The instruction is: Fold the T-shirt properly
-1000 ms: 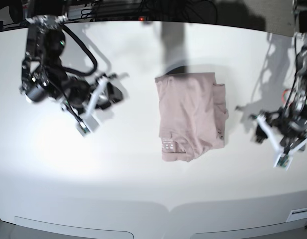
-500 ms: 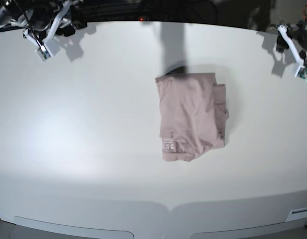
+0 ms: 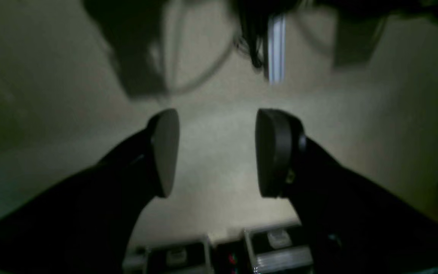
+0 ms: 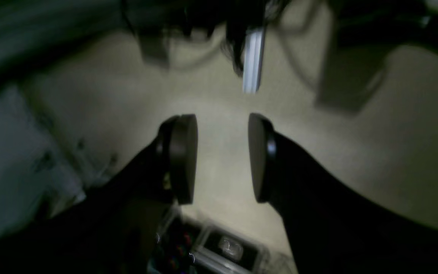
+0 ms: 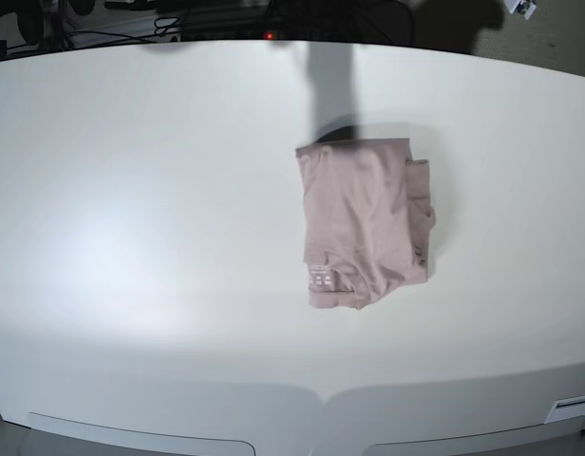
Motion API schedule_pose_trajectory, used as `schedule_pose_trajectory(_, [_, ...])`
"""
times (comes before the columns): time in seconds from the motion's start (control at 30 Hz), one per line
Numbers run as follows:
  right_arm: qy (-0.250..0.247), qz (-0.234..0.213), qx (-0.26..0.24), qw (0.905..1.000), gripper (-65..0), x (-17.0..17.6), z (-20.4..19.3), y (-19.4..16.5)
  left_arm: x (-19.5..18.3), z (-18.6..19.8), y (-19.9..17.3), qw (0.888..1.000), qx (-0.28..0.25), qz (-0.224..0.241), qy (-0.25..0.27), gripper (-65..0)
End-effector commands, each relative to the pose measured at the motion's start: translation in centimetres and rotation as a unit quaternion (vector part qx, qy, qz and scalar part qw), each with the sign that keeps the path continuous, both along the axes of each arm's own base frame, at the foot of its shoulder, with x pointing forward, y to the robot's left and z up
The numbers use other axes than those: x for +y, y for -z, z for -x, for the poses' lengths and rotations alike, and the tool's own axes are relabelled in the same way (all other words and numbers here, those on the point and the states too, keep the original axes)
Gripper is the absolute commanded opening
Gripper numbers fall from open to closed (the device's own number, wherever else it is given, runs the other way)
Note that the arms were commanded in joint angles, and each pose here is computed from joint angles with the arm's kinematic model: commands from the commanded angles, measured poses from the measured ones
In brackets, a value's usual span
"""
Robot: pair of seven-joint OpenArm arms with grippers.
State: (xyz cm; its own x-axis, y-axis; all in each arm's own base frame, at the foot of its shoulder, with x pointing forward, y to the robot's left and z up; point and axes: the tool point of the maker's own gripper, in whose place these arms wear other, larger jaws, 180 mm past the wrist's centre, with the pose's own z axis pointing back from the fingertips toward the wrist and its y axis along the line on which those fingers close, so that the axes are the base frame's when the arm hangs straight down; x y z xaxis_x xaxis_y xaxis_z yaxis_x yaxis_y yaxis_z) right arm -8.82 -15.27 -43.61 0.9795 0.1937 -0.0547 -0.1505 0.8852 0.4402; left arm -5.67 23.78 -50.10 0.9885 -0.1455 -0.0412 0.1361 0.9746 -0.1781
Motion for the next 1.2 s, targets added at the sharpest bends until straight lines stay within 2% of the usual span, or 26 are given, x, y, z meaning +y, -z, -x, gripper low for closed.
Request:
schedule_pose_trajectory(0.0, [-0.012,0.006,0.015,0.9998,-41.9,-0.7,1.0,1.1,0.4,1.6,1.1,1.000,0.023,0.000,0.000,-34.6])
schedule_pose_trajectory(0.07, [-0.021,0.004,0.066,0.9976,-41.9,-1.2,3.5,3.9,0.4,3.4,3.9,0.998,0.065,-0.001,-0.010,-34.6])
schedule_pose_trajectory(0.17, [-0.015,0.000,0.151,0.9884,-41.9,-1.9,6.9,7.1,-0.1,5.4,6.8,0.992,0.124,-0.002,-0.021,-34.6])
schedule_pose_trajectory(0.27, [0.000,0.006,0.191,0.9817,-41.9,-2.4,7.8,9.9,-0.9,6.3,8.4,0.987,0.157,-0.003,-0.019,-34.6])
schedule_pose_trajectory(0.37, [0.005,0.026,0.158,0.9870,-41.9,-3.3,5.5,13.1,-1.8,6.2,9.0,0.984,0.176,0.003,-0.020,-34.6])
schedule_pose_trajectory(0.43, [0.001,0.029,0.155,0.9875,-41.9,-3.4,4.0,14.2,-2.1,5.9,9.0,0.984,0.178,0.006,-0.018,-34.6])
schedule_pose_trajectory(0.6, [-0.026,0.032,0.152,0.9875,-41.9,-3.3,1.6,15.4,-2.1,5.6,9.1,0.985,0.172,0.006,-0.018,-34.6])
schedule_pose_trajectory(0.83, [-0.017,0.029,0.101,0.9943,-41.9,-3.0,0.0,16.1,-2.2,5.3,9.2,0.986,0.165,0.007,-0.019,-34.6])
schedule_pose_trajectory(0.9, [-0.020,0.032,0.072,0.9967,-41.9,-3.1,-1.0,16.5,-2.0,5.4,9.3,0.986,0.167,-0.004,-0.027,-34.6])
schedule_pose_trajectory(1.0, [-0.013,0.029,-0.008,0.9995,-41.9,-2.9,-3.6,17.0,-2.5,4.2,10.0,0.990,0.131,-0.015,-0.047,-34.6])
schedule_pose_trajectory(1.03, [-0.009,0.040,-0.026,0.9988,-41.9,-3.2,-4.1,17.3,-2.7,3.9,10.3,0.991,0.122,-0.020,-0.046,-34.6])
schedule_pose_trajectory(1.17, [0.014,0.147,-0.068,0.9868,-41.9,-6.3,-4.3,18.9,-3.2,2.9,11.2,0.993,0.096,-0.062,-0.026,-34.6])
